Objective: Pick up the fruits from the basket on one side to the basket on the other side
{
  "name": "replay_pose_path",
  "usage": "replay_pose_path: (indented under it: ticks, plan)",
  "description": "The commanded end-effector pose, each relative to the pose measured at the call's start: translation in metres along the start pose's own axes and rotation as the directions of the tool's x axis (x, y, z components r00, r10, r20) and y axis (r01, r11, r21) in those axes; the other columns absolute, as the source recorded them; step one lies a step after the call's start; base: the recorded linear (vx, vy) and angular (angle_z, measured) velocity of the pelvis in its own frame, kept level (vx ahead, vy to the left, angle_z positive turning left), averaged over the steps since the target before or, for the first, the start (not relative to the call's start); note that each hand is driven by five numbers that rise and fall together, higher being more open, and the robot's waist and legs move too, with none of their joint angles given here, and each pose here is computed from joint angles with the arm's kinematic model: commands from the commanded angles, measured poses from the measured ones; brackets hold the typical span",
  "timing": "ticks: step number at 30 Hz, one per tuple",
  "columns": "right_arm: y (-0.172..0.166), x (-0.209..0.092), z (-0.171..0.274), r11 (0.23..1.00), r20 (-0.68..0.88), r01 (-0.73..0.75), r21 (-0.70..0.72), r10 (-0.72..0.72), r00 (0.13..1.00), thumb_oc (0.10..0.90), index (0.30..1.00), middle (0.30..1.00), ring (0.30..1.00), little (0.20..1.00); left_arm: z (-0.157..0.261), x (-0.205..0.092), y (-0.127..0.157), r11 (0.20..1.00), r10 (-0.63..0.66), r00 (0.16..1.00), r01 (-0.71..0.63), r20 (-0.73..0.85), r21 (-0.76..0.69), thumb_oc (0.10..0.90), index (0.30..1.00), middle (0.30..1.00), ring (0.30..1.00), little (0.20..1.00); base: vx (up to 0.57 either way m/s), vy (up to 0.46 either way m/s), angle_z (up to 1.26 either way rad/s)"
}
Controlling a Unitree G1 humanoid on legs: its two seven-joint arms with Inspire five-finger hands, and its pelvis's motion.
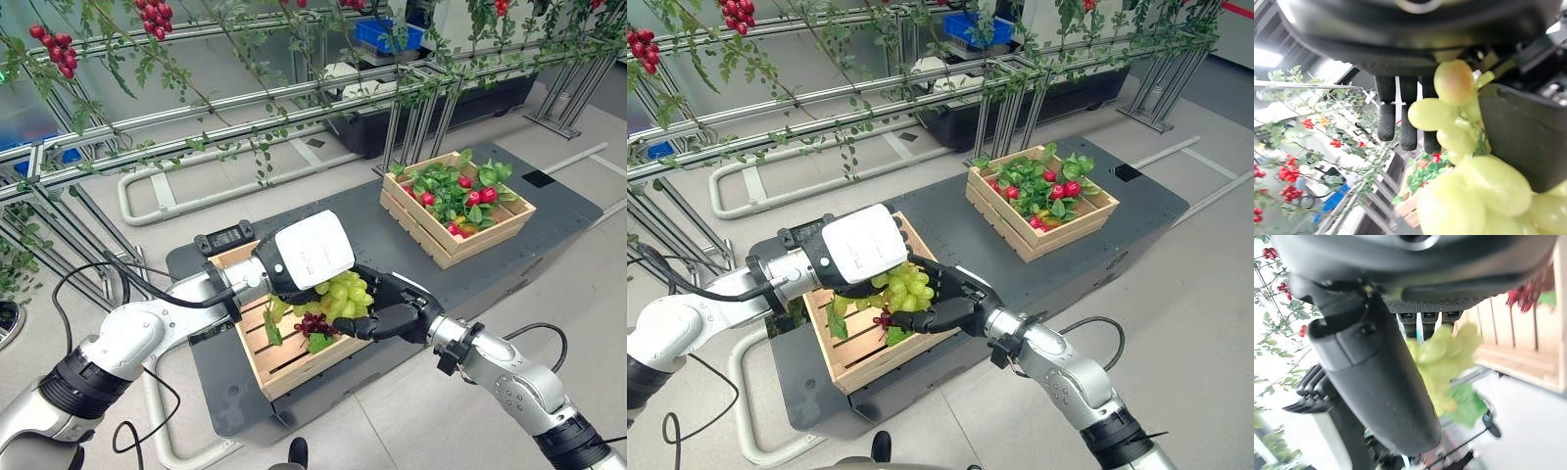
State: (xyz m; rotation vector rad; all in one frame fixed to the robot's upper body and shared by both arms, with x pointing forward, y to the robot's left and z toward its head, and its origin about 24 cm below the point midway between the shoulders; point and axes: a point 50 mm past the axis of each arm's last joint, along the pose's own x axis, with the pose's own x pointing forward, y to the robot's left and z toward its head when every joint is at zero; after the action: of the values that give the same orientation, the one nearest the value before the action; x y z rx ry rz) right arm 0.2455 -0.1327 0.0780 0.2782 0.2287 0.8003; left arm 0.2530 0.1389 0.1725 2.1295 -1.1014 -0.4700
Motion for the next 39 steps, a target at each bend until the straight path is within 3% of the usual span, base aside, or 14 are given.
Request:
replay_pose_path:
  ticks: [1,11,12,13,14,15,16,37,38,39]
  plan:
    - [0.032,0.019,0.055,0.963,0.272,-0.258,-0.073,0.268,0.924,0.8,0.9,0.9,0.9,0.9,-0.035,0.015,0.037,0.97,0.245,0.962,-0.242,-0.118,0.034,0.4,0.3,0.3,0.3,0.3,0.0,0.0,0.0]
    - [0.038,0.019,0.055,0.95,0.304,-0.307,-0.055,0.309,0.901,0.8,0.9,0.9,0.9,0.9,-0.02,0.017,0.028,0.983,0.184,0.983,-0.183,-0.028,0.025,0.4,0.3,0.3,0.3,0.3,0.0,0.0,0.0]
    - [0.038,0.019,0.055,0.951,0.305,-0.305,-0.053,0.307,0.902,0.764,0.846,0.846,0.846,0.846,-0.019,0.018,0.027,0.983,0.18,0.983,-0.179,-0.019,0.025,0.4,0.3,0.3,0.3,0.3,0.0,0.0,0.0]
    - [0.038,0.019,0.055,0.952,0.304,-0.302,-0.049,0.302,0.904,0.653,0.679,0.679,0.679,0.679,-0.016,0.018,0.025,0.984,0.175,0.985,-0.175,-0.005,0.024,0.4,0.3,0.3,0.3,0.3,0.0,0.0,0.0]
    - [0.038,0.019,0.054,0.953,0.304,-0.3,-0.047,0.3,0.904,0.602,0.604,0.604,0.604,0.604,-0.015,0.017,0.025,0.984,0.174,0.985,-0.174,0.002,0.024,0.4,0.3,0.3,0.3,0.3,0.0,0.0,0.0]
    - [0.037,0.019,0.053,0.954,0.302,-0.297,-0.041,0.295,0.906,0.452,0.378,0.378,0.378,0.378,-0.014,0.017,0.024,0.985,0.171,0.985,-0.171,0.01,0.021,0.4,0.3,0.3,0.3,0.3,0.0,0.0,0.0]
    - [0.037,0.019,0.052,0.956,0.302,-0.292,-0.032,0.288,0.909,0.4,0.3,0.3,0.3,0.3,-0.013,0.018,0.024,0.985,0.171,0.985,-0.171,0.013,0.017,0.4,0.3,0.3,0.3,0.3,0.0,0.0,0.0]
    - [0.024,0.018,0.041,0.975,0.195,-0.209,-0.071,0.219,0.956,0.4,0.3,0.3,0.3,0.3,-0.026,0.017,0.037,0.946,0.32,0.941,-0.312,-0.108,0.083,0.4,0.3,0.3,0.3,0.3,0.0,0.0,0.0]
    - [0.024,0.019,0.042,0.975,0.194,-0.209,-0.069,0.219,0.956,0.428,0.342,0.342,0.342,0.342,-0.027,0.018,0.039,0.944,0.327,0.938,-0.318,-0.113,0.086,0.4,0.3,0.3,0.3,0.3,0.0,0.0,0.0]
    - [0.024,0.019,0.042,0.976,0.194,-0.209,-0.066,0.218,0.956,0.637,0.655,0.655,0.655,0.655,-0.027,0.018,0.041,0.943,0.33,0.937,-0.321,-0.116,0.089,0.4,0.3,0.3,0.3,0.3,0.0,0.0,0.0]
